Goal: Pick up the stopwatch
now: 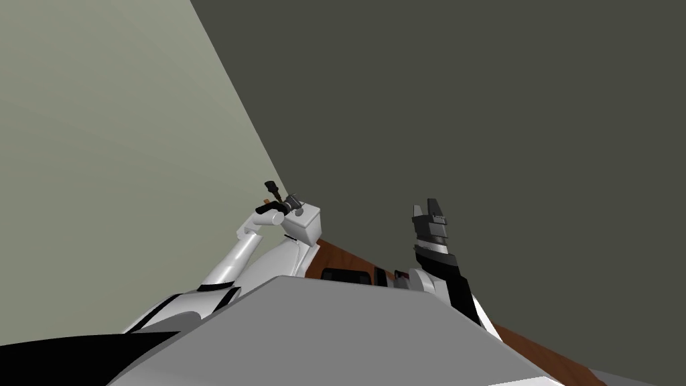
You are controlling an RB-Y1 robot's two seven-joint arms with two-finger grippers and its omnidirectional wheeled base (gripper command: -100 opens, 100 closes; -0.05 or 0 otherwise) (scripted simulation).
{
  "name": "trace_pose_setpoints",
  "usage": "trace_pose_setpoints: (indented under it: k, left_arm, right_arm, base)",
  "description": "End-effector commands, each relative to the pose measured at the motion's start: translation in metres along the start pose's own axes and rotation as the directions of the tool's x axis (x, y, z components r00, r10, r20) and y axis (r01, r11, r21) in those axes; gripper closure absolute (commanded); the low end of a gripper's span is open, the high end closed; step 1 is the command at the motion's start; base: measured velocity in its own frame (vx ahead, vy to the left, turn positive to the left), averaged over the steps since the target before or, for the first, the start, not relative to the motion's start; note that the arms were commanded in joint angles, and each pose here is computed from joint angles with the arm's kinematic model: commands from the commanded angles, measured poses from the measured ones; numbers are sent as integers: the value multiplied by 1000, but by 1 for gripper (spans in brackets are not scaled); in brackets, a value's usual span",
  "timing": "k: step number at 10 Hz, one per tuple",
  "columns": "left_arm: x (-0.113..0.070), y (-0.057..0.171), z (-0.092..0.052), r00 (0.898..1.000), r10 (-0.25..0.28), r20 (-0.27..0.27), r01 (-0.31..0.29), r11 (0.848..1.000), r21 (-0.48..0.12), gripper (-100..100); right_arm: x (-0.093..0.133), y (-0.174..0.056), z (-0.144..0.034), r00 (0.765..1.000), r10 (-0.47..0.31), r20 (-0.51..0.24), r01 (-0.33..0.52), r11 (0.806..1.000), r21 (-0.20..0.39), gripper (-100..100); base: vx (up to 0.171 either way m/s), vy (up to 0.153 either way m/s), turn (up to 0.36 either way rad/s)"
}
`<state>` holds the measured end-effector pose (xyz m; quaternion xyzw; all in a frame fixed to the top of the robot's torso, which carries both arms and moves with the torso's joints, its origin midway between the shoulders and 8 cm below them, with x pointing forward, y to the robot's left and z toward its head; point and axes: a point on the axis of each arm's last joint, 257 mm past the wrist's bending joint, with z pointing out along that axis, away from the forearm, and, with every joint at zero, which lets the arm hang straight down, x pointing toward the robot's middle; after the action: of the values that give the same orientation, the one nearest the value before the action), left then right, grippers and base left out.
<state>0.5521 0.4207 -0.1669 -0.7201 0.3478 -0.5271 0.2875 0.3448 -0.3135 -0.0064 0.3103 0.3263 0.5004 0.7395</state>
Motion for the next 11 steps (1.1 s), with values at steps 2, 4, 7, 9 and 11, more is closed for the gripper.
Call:
trace_pose_setpoints:
  k: [2,4,7,9,11]
  left_arm:
    - [-4,6,0,999,-39,23,40,998,-40,-100]
    - [-8,10,-1,996,-73,44,76,995,-72,-100]
    - [-14,19,-3,987,-138,88,148,980,-129,-100]
    - [-19,24,-5,979,-169,117,186,970,-159,-100]
    - [-23,31,-7,969,-198,149,224,956,-188,-100]
  right_arm:
    - [0,0,0,1000,0,0,0,1000,0,0]
    - [0,0,0,1000,0,0,0,1000,0,0]
    - [0,0,0,1000,0,0,0,1000,0,0]
    - [0,0,0,1000,0,0,0,1000,0,0]
    - [0,0,0,1000,0,0,0,1000,0,0]
  base:
    - [25,13,5]
    - [28,11,5]
    - [28,13,5]
    - [27,9,6]
    - [26,12,5]
